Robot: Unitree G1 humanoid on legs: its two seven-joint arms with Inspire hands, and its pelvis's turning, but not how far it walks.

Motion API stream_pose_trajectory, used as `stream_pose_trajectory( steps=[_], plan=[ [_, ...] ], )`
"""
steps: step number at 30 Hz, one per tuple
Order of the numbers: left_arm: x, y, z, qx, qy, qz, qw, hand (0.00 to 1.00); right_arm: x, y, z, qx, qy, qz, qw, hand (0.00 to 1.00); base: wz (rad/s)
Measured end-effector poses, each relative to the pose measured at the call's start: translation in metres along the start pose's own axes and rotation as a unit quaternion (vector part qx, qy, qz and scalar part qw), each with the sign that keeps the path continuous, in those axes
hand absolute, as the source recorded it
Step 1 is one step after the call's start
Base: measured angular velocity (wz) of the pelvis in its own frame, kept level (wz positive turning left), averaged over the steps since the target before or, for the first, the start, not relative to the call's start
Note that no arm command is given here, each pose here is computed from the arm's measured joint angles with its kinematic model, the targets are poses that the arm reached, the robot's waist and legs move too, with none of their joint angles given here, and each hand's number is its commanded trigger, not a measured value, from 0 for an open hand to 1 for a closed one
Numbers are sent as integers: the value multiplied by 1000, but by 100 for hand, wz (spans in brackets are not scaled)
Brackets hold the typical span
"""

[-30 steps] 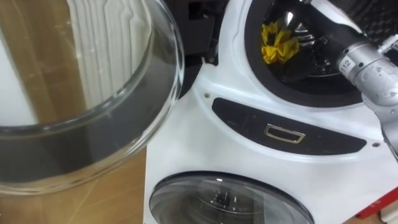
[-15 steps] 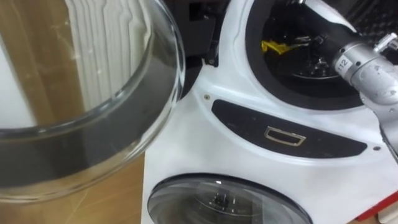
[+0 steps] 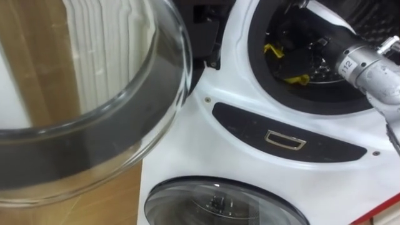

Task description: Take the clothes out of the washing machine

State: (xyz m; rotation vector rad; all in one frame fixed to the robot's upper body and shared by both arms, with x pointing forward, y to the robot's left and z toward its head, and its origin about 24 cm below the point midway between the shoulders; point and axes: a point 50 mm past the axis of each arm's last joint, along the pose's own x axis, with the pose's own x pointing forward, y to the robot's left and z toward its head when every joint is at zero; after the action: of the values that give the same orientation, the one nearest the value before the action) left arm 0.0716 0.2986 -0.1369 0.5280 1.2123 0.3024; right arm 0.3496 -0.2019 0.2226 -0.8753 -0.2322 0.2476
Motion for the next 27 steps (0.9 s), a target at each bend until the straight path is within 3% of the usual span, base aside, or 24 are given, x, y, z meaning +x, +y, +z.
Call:
stream_pose_trajectory(
  steps=[5,12,21,25,27],
  plan=[
    [0,2,-4,2,4,2,1000,0,-1,-1,3,4,-8,2,1000,100,-1],
    [-4,-1,-20,-2,24,-1,1000,0,-14,-3,40,-33,-86,-8,996,100,-6],
    [-5,-1,-29,-19,30,18,999,0,-52,20,64,-18,-163,-36,986,100,-13],
    [-5,-8,-27,-6,26,17,999,0,-67,23,56,3,-153,-68,986,100,31],
    [-9,-11,-41,-2,43,14,999,0,-73,23,57,5,-157,-73,985,100,-51]
  ],
)
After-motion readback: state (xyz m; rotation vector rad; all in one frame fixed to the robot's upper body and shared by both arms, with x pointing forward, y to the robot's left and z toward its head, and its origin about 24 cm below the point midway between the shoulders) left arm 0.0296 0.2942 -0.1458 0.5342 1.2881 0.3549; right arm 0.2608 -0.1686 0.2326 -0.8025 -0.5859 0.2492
